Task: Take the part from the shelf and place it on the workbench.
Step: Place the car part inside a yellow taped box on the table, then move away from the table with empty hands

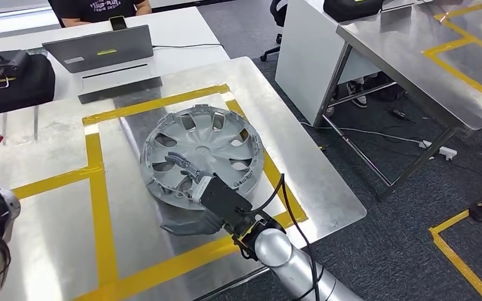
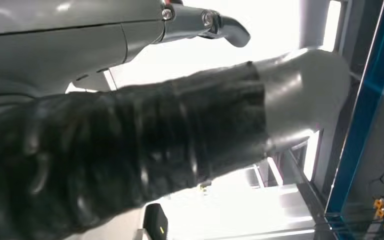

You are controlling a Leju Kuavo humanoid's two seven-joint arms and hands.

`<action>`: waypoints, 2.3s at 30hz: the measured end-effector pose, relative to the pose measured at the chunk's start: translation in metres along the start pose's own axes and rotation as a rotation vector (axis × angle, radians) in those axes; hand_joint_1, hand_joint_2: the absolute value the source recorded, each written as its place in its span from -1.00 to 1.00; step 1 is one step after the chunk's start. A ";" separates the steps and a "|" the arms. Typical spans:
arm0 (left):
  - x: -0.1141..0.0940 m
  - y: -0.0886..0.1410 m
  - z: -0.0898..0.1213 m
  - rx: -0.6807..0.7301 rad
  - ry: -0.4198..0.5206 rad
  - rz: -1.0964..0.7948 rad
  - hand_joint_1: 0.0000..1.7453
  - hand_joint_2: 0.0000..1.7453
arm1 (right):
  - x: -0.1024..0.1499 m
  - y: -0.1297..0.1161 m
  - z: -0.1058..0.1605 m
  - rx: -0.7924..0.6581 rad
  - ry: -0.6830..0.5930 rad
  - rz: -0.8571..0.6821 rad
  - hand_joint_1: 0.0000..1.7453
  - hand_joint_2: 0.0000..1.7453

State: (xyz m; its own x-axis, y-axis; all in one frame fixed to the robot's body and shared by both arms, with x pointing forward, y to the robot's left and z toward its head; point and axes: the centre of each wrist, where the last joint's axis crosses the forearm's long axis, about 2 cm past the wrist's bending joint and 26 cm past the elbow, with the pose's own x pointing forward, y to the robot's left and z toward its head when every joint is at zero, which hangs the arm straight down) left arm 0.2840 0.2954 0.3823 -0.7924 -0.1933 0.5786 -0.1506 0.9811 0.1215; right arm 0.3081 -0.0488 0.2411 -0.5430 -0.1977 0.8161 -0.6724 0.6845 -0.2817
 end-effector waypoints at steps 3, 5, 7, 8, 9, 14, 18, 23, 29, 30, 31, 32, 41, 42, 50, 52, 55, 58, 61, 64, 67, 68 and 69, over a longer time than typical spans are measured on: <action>0.000 -0.001 0.001 -0.003 -0.002 -0.011 -1.00 -1.00 | -0.002 -0.001 0.004 0.000 -0.016 -0.025 -1.00 -1.00; 0.000 -0.001 0.002 -0.005 -0.008 -0.024 -1.00 -1.00 | -0.003 -0.002 0.006 -0.002 -0.024 -0.031 -1.00 -1.00; -0.001 -0.001 0.003 -0.009 -0.012 -0.035 -1.00 -1.00 | -0.004 -0.001 0.009 -0.003 -0.023 -0.030 -1.00 -1.00; -0.001 -0.002 0.003 -0.011 -0.012 -0.040 -1.00 -1.00 | -0.005 -0.001 0.011 -0.003 -0.021 -0.029 -1.00 -1.00; -0.001 -0.002 0.004 -0.013 -0.013 -0.044 -1.00 -1.00 | -0.005 0.000 0.012 -0.004 -0.021 -0.027 -1.00 -1.00; 0.000 -0.003 0.007 -0.019 -0.019 -0.051 -1.00 -1.00 | -0.002 -0.001 0.011 -0.009 -0.043 -0.020 -1.00 -1.00; -0.005 -0.004 0.015 -0.029 -0.009 -0.028 -1.00 -1.00 | -0.004 0.001 0.015 -0.017 -0.036 -0.026 -1.00 -1.00; -0.008 -0.005 0.024 -0.034 0.008 -0.018 -1.00 -1.00 | -0.007 0.006 0.020 -0.021 -0.023 -0.038 -1.00 0.00; -0.007 -0.005 0.028 -0.034 -0.003 -0.005 -1.00 -1.00 | -0.008 0.008 0.022 -0.024 -0.023 -0.036 -1.00 1.00; -0.007 -0.006 0.030 -0.033 -0.006 -0.003 -1.00 -1.00 | -0.008 0.008 0.023 -0.024 -0.022 -0.034 -1.00 1.00; -0.008 -0.006 0.033 -0.033 -0.010 -0.001 -1.00 -1.00 | -0.009 0.009 0.024 -0.024 -0.020 -0.035 -1.00 1.00; -0.008 -0.006 0.036 -0.033 -0.014 -0.001 -1.00 -1.00 | -0.010 0.010 0.025 -0.024 -0.016 -0.036 -1.00 1.00; -0.007 -0.015 0.075 -0.015 -0.051 -0.043 -1.00 -1.00 | -0.015 0.019 0.039 -0.038 0.009 -0.061 -1.00 1.00; -0.006 -0.016 0.079 -0.011 -0.055 -0.045 -1.00 -1.00 | -0.013 0.019 0.040 -0.041 0.005 -0.063 -1.00 1.00; -0.003 -0.023 0.101 0.001 -0.037 -0.032 -1.00 -1.00 | -0.008 0.022 0.048 -0.061 -0.009 -0.073 -1.00 1.00; -0.002 -0.024 0.108 0.002 -0.033 -0.036 -1.00 -1.00 | -0.007 0.025 0.055 -0.080 -0.004 -0.076 -1.00 1.00; -0.001 -0.027 0.119 -0.006 -0.023 -0.043 -1.00 -1.00 | -0.004 0.028 0.067 -0.115 -0.005 -0.072 -1.00 1.00; 0.000 -0.031 0.124 -0.011 -0.022 -0.042 -1.00 -1.00 | 0.003 0.025 0.074 -0.140 -0.025 -0.059 -1.00 1.00; 0.002 -0.035 0.130 -0.019 -0.016 -0.045 -1.00 -1.00 | 0.010 0.020 0.081 -0.186 -0.039 -0.029 -1.00 1.00; 0.005 -0.042 0.138 -0.038 -0.011 -0.051 -1.00 -1.00 | 0.019 0.014 0.094 -0.257 -0.045 0.003 -1.00 1.00; 0.008 -0.049 0.143 -0.057 -0.010 -0.053 -1.00 -1.00 | 0.026 0.007 0.108 -0.331 -0.051 0.024 -1.00 1.00; 0.009 -0.052 0.145 -0.063 -0.006 -0.050 -1.00 -1.00 | 0.028 0.005 0.113 -0.353 -0.052 0.030 -1.00 1.00; 0.009 -0.054 0.147 -0.068 -0.003 -0.044 -1.00 -1.00 | 0.030 0.003 0.117 -0.374 -0.054 0.036 -1.00 1.00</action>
State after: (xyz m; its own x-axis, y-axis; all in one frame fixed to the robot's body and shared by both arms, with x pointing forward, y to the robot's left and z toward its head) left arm 0.1978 0.2416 0.2625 -0.7873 -0.2364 0.5695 -0.1454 0.9687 0.2012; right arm 0.2309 -0.1354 0.2055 -0.5957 -0.1985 0.7783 -0.4276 0.8987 -0.0980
